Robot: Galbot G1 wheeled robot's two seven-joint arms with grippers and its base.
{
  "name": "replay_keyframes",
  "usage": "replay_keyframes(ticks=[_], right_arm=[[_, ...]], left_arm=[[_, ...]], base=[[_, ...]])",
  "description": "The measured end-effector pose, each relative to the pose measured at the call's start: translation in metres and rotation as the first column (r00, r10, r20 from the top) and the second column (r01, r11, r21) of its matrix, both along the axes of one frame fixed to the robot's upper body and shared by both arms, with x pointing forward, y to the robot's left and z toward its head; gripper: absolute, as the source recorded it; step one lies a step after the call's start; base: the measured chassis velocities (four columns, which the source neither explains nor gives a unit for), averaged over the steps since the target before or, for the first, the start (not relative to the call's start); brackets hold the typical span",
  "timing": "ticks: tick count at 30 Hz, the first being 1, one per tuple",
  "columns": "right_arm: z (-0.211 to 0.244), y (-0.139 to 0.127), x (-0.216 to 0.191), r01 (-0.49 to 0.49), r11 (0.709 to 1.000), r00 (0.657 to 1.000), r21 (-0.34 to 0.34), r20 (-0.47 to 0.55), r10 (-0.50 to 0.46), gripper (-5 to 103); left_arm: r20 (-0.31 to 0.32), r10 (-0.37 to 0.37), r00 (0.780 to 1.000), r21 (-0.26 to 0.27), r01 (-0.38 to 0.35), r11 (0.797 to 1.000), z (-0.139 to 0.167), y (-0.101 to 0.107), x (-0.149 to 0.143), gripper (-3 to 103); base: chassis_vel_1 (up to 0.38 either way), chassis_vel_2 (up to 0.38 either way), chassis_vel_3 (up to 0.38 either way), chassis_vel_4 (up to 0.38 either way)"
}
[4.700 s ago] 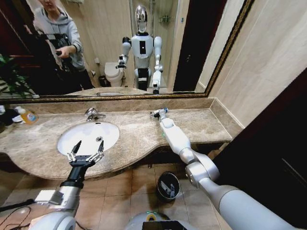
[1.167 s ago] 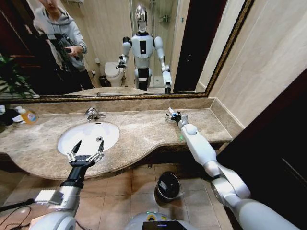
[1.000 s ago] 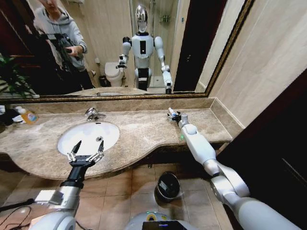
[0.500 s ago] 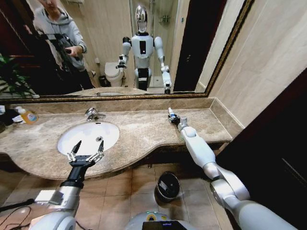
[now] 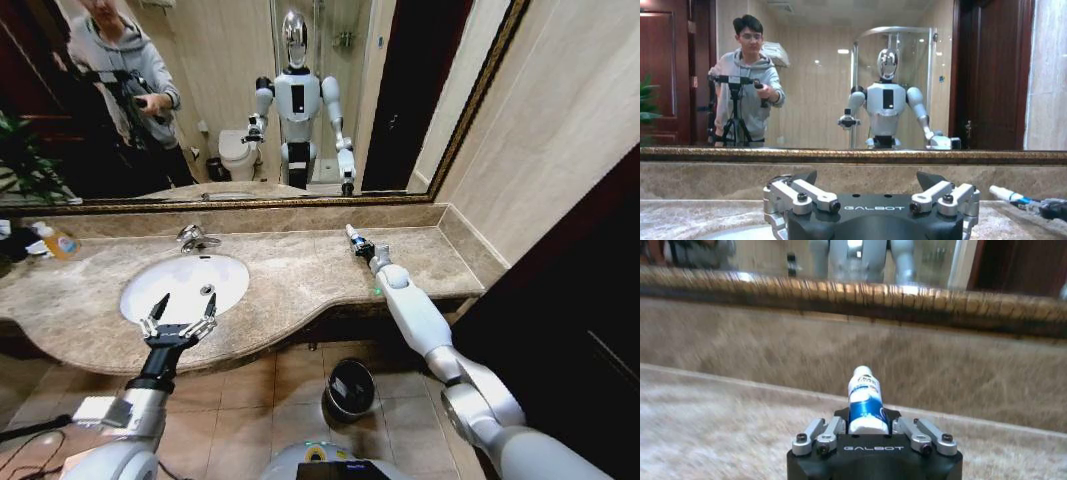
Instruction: Pick up the trash from the sink and place it in the trash bin.
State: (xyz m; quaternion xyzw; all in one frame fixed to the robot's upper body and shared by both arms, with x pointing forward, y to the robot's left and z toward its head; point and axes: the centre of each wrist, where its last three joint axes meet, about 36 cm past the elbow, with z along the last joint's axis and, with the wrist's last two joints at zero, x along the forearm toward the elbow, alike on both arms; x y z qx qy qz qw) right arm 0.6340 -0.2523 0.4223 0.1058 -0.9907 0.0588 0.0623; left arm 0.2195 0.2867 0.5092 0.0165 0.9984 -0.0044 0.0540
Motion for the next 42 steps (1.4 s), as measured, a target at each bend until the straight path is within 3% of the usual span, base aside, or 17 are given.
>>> replay_keyframes(ticks=[9, 12, 18, 21, 22, 23, 25, 27, 29, 33, 42], right_arm=[[0.039, 0.001, -0.059, 0.001, 1.0, 0.992, 0.005, 0.127, -0.002, 31], [0.056, -0.005, -0.099, 0.006, 1.0, 0.986, 0.012, 0.166, -0.008, 31], [0.058, -0.017, -0.163, -0.002, 1.0, 0.985, 0.023, 0.171, -0.002, 31], [0.065, -0.028, -0.213, 0.039, 0.998, 0.978, 0.041, 0.202, -0.047, 31], [0.065, -0.028, -0.213, 0.039, 0.998, 0.978, 0.041, 0.202, -0.047, 31], [0.065, -0.031, -0.243, 0.058, 0.997, 0.979, 0.049, 0.194, -0.067, 31], [0.064, -0.032, -0.255, 0.063, 0.997, 0.98, 0.052, 0.186, -0.072, 31], [0.064, -0.027, -0.301, 0.067, 0.996, 0.982, 0.059, 0.171, -0.076, 31], [0.064, -0.024, -0.31, 0.062, 0.996, 0.983, 0.059, 0.172, -0.071, 31], [0.039, -0.002, -0.358, 0.026, 0.999, 0.991, 0.029, 0.132, -0.029, 31], [-0.015, 0.018, -0.413, 0.05, 0.998, 0.995, -0.046, 0.087, -0.046, 31]], left_arm=[[0.0, 0.0, 1.0, 0.0, 0.0, 1.0, 0.0, 0.0, 0.0, 100], [0.0, 0.001, 1.0, 0.0, -0.001, 1.0, 0.0, 0.0, 0.0, 100], [0.0, 0.0, 1.0, 0.0, 0.0, 1.0, 0.0, 0.0, 0.0, 100], [0.0, 0.0, 1.0, 0.0, 0.0, 1.0, 0.0, 0.0, 0.0, 100], [0.0, 0.0, 1.0, 0.0, 0.0, 1.0, 0.0, 0.0, 0.0, 100], [0.0, 0.001, 1.0, 0.0, -0.001, 1.0, 0.0, 0.0, 0.0, 100], [0.0, 0.0, 1.0, 0.0, 0.0, 1.0, 0.0, 0.0, 0.0, 100], [0.0, 0.0, 1.0, 0.0, 0.0, 1.0, 0.0, 0.0, 0.0, 100], [0.0, 0.0, 1.0, 0.0, 0.0, 1.0, 0.0, 0.0, 0.0, 100], [0.0, 0.0, 1.0, 0.0, 0.0, 1.0, 0.0, 0.0, 0.0, 100], [0.0, 0.0, 1.0, 0.0, 0.0, 1.0, 0.0, 0.0, 0.0, 100]], base=[[0.0, 0.0, 0.0, 0.0], [0.0, 0.0, 0.0, 0.0], [0.0, 0.0, 0.0, 0.0], [0.0, 0.0, 0.0, 0.0], [0.0, 0.0, 0.0, 0.0], [0.0, 0.0, 0.0, 0.0], [0.0, 0.0, 0.0, 0.0], [0.0, 0.0, 0.0, 0.0], [0.0, 0.0, 0.0, 0.0], [0.0, 0.0, 0.0, 0.0], [0.0, 0.0, 0.0, 0.0]])
